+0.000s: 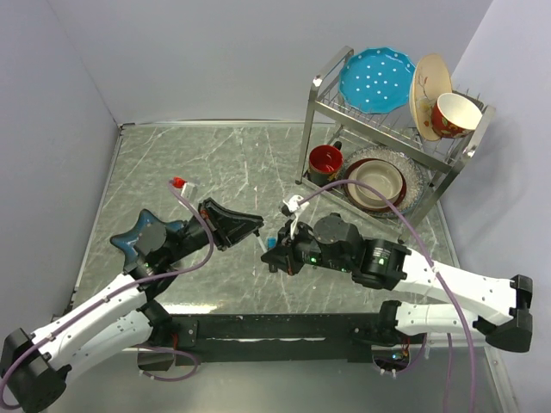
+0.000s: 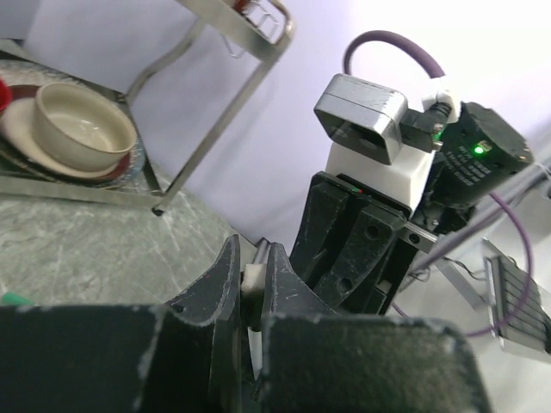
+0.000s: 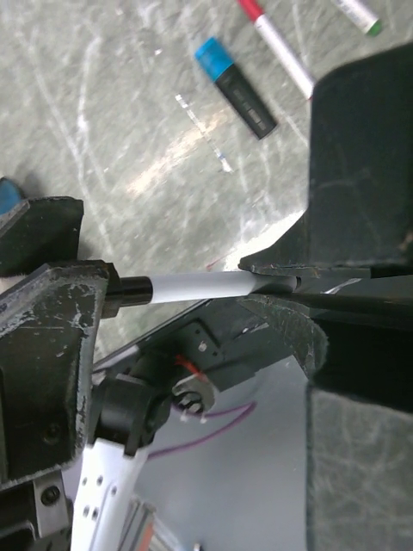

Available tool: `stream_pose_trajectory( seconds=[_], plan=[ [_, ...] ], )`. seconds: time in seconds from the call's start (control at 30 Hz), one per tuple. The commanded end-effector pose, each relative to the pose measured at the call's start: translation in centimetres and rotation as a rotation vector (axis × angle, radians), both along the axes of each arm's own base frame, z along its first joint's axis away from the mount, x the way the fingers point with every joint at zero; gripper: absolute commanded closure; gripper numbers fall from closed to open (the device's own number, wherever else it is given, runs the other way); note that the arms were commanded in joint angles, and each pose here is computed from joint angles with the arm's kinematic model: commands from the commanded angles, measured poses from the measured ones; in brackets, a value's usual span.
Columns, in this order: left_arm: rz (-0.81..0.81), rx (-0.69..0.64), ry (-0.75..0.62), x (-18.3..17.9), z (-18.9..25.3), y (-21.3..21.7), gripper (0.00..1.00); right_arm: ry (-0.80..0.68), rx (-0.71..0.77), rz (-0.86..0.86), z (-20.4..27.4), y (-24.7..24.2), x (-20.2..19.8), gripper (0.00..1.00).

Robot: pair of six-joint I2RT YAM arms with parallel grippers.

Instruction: Insert the pens into the pen caps

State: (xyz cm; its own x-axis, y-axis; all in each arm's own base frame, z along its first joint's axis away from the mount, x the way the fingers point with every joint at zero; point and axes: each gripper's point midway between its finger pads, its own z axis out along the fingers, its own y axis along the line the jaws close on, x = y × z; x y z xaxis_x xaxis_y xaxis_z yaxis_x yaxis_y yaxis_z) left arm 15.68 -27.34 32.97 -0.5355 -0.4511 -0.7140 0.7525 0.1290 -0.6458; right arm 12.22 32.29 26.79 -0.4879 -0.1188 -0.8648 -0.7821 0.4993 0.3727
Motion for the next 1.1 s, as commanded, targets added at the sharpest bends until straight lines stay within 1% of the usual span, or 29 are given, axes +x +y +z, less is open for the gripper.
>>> stream_pose_trajectory(
  seconds=[0.0, 0.13, 0.17, 0.2, 0.27, 0.33, 0.4, 0.47, 0.5, 0.57, 0.6, 0.63, 0.73, 0.77, 0.83, 0.87, 0.9, 0.93, 0.97, 1.0, 1.03, 1.07],
  plan=[
    [-0.283, 0.231, 0.191, -5.5, -9.4, -1.9, 0.99, -0.249, 0.503, -0.26, 17.9, -1.5, 6.6, 1.0],
    [-0.287, 0.268, 0.237, -5.8, -11.8, -2.1, 0.99, -0.245, 0.507, -0.286, 18.1, -1.7, 8.3, 1.0],
    [-0.282, 0.246, 0.227, -5.7, -11.6, -2.2, 0.99, -0.245, 0.503, -0.29, 18.0, -1.7, 8.7, 1.0],
    [-0.29, 0.238, 0.256, -5.7, -12.0, -2.4, 0.99, -0.243, 0.507, -0.295, 18.0, -1.7, 9.0, 1.0],
    [-0.309, 0.235, 0.291, -6.2, -13.3, -2.7, 0.99, -0.247, 0.529, -0.258, 18.1, -1.5, 9.3, 1.0],
    [-0.348, 0.194, 0.313, -6.7, -13.3, -3.1, 0.99, -0.278, 0.538, -0.206, 18.3, -1.0, 8.9, 1.0],
    [-0.376, 0.158, 0.32, -7.0, -12.9, -3.7, 0.99, -0.298, 0.522, -0.164, 17.5, -0.4, 8.6, 1.0],
    [-0.394, 0.201, 0.325, -7.4, -13.6, -4.5, 0.99, -0.309, 0.508, -0.154, 17.0, -0.1, 8.9, 1.0],
    [-0.401, 0.223, 0.306, -7.5, -13.8, -4.9, 0.99, -0.306, 0.509, -0.153, 17.0, -0.2, 9.2, 1.0],
    [-0.426, 0.235, 0.304, -8.1, -14.0, -5.3, 0.99, -0.283, 0.517, -0.149, 16.8, -0.5, 9.9, 1.0],
    [-0.439, 0.244, 0.33, -8.3, -14.5, -5.4, 0.99, -0.288, 0.524, -0.143, 17.1, -0.7, 10.1, 1.0],
    [-0.449, 0.237, 0.325, -8.5, -14.4, -5.4, 0.99, -0.292, 0.517, -0.155, 17.1, -1.1, 10.4, 1.0],
    [-0.442, 0.253, 0.373, -8.5, -15.3, -5.5, 0.99, -0.314, 0.496, -0.195, 17.6, -2.0, 11.4, 1.0],
    [-0.419, 0.268, 0.39, -8.2, -15.7, -5.5, 0.99, -0.309, 0.489, -0.195, 17.2, -2.0, 11.5, 1.0],
    [-0.381, 0.273, 0.368, -7.2, -14.7, -5.9, 0.99, -0.282, 0.478, -0.162, 16.2, -1.7, 11.0, 1.0],
    [-0.36, 0.314, 0.396, -7.0, -15.3, -5.8, 0.99, -0.256, 0.463, -0.147, 14.7, -1.6, 10.6, 1.0],
    [-0.302, 0.299, 0.337, -5.5, -13.3, -6.4, 0.99, -0.232, 0.461, -0.141, 13.9, -1.5, 10.4, 1.0],
    [-0.26, 0.327, 0.336, -4.6, -13.2, -6.4, 0.99, -0.21, 0.456, -0.122, 13.0, -1.4, 9.9, 1.0],
    [-0.22, 0.396, 0.369, -3.9, -14.1, -6.1, 0.99, -0.181, 0.44, -0.113, 11.3, -1.6, 9.3, 1.0],
    [-0.157, 0.401, 0.318, -2.1, -12.2, -6.4, 0.99, -0.156, 0.436, -0.107, 10.5, -1.7, 9.0, 0.97],
    [-0.117, 0.408, 0.315, -0.8, -11.6, -6.1, 0.99, -0.136, 0.43, -0.094, 9.6, -1.8, 8.4, 0.86],
    [-0.094, 0.409, 0.308, 0.1, -10.9, -6.0, 0.99, -0.113, 0.415, -0.091, 8.0, -2.2, 7.9, 0.81]
  ],
)
